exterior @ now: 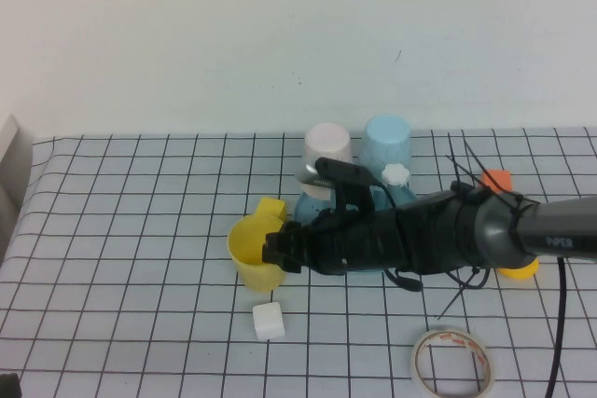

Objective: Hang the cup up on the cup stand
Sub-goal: Pick up the cup from the table

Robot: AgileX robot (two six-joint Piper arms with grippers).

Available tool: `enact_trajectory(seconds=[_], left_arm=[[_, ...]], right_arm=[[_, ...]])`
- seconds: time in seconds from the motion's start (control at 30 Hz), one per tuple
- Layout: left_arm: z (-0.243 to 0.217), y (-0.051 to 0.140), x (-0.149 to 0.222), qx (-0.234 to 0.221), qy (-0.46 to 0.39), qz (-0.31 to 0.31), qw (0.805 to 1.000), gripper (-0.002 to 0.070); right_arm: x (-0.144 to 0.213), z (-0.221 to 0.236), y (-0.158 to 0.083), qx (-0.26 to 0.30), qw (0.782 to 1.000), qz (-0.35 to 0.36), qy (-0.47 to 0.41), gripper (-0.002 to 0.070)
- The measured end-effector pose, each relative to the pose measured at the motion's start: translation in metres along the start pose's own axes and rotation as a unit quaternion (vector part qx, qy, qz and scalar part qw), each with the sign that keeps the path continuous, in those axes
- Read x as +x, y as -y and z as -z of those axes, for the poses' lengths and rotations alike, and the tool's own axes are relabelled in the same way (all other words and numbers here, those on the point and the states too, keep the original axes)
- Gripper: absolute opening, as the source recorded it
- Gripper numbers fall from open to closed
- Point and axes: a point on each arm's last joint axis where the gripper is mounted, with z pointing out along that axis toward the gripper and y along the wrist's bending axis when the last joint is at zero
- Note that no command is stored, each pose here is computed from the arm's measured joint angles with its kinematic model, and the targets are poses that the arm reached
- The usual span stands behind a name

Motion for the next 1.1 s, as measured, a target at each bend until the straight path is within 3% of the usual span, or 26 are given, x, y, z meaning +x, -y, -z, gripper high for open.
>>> enact_trajectory(seconds=[0.2,0.3,0.57,0.63,0.9,1.1], left_arm=[[0.000,0.000,0.000,0.000,0.000,0.000,1.000,-0.0001],[0.000,0.000,0.000,0.000,0.000,0.000,1.000,-0.0001],[0.000,0.000,-0.002,0.000,0.012,0.000,1.000,-0.0001],[0.000,0.000,-0.003,0.001,0.015,0.000,1.000,-0.0001],[0.000,0.000,-0.003,0.001,0.016,0.000,1.000,-0.0001],[0.000,0.003,-0.004,0.019,0.020,0.028,0.999,-0.0001]], right_arm=[[0.004,-0.005,0.005,0.005,1.000,-0.002,-0.006,0.0393],[0.004,-0.005,0.005,0.005,1.000,-0.002,-0.006,0.0355],[0.004,-0.005,0.005,0.005,1.000,-0.003,-0.006,0.0075],[0.004,-0.005,0.005,0.005,1.000,-0.003,-0.006,0.0033],[-0.003,0.005,-0.007,-0.019,0.998,0.063,0.001,0.0018],[-0.037,0.062,-0.060,-0.105,0.980,0.155,0.063,0.0018]])
